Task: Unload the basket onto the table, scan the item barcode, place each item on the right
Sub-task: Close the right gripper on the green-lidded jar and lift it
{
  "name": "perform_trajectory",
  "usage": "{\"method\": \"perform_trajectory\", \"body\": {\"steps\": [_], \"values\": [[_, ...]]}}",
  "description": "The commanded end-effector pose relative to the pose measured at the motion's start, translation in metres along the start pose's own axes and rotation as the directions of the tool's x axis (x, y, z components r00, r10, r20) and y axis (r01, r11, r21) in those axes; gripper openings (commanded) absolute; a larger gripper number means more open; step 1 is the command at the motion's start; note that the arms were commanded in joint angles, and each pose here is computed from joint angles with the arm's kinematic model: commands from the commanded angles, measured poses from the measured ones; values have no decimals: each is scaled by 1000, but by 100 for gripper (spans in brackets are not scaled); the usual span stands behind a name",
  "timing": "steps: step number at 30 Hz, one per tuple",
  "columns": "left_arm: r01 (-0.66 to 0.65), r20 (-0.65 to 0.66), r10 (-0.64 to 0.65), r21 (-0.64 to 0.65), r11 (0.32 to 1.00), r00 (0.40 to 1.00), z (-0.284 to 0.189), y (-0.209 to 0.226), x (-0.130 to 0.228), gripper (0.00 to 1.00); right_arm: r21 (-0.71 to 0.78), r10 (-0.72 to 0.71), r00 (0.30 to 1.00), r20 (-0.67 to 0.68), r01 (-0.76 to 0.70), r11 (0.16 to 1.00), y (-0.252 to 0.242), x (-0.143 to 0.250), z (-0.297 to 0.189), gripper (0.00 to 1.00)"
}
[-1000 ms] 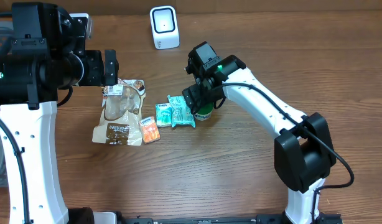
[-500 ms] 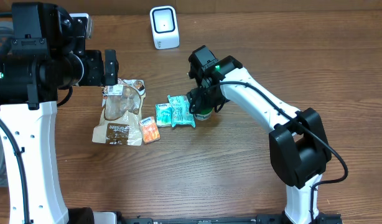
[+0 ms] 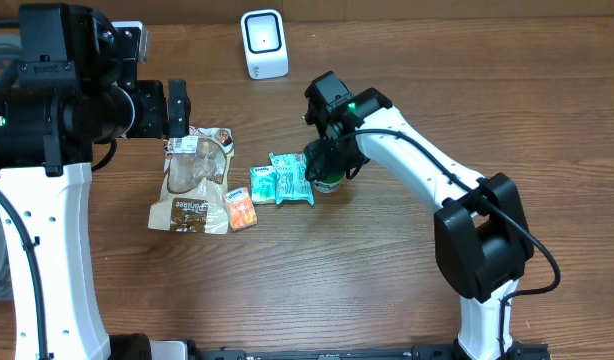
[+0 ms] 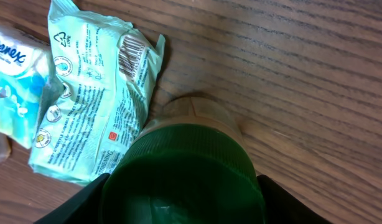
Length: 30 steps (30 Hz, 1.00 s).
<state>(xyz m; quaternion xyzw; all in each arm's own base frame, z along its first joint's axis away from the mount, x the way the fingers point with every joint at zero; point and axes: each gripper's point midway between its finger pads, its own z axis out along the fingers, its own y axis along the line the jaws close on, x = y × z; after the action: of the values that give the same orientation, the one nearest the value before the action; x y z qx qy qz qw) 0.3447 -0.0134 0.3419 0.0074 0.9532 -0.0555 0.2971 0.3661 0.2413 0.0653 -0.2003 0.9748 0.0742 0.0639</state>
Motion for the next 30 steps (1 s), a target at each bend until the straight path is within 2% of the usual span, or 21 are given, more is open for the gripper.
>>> {"method": "perform_trajectory", "body": {"steps": [1,5,11,17,26,30], "values": [[5,16,-4,-6,1000,1000,-5,2,-2,100,-124,-14,998,64,22,992,15,-15,-26,45],[5,16,-4,-6,1000,1000,-5,2,-2,99,-275,-62,991,123,94,957,26,-19,-55,45],[5,16,-4,-6,1000,1000,-5,2,-2,100,-487,-90,966,241,201,850,30,-20,-109,45],[5,16,-4,-6,1000,1000,-5,2,-2,100,-662,-83,910,407,357,659,32,-15,-170,45],[5,16,-4,-6,1000,1000,-5,2,-2,99,-763,22,867,498,427,486,29,-8,-230,44],[5,16,-4,-6,1000,1000,-5,2,-2,99,-765,56,839,541,463,448,25,-3,-257,44]]}}
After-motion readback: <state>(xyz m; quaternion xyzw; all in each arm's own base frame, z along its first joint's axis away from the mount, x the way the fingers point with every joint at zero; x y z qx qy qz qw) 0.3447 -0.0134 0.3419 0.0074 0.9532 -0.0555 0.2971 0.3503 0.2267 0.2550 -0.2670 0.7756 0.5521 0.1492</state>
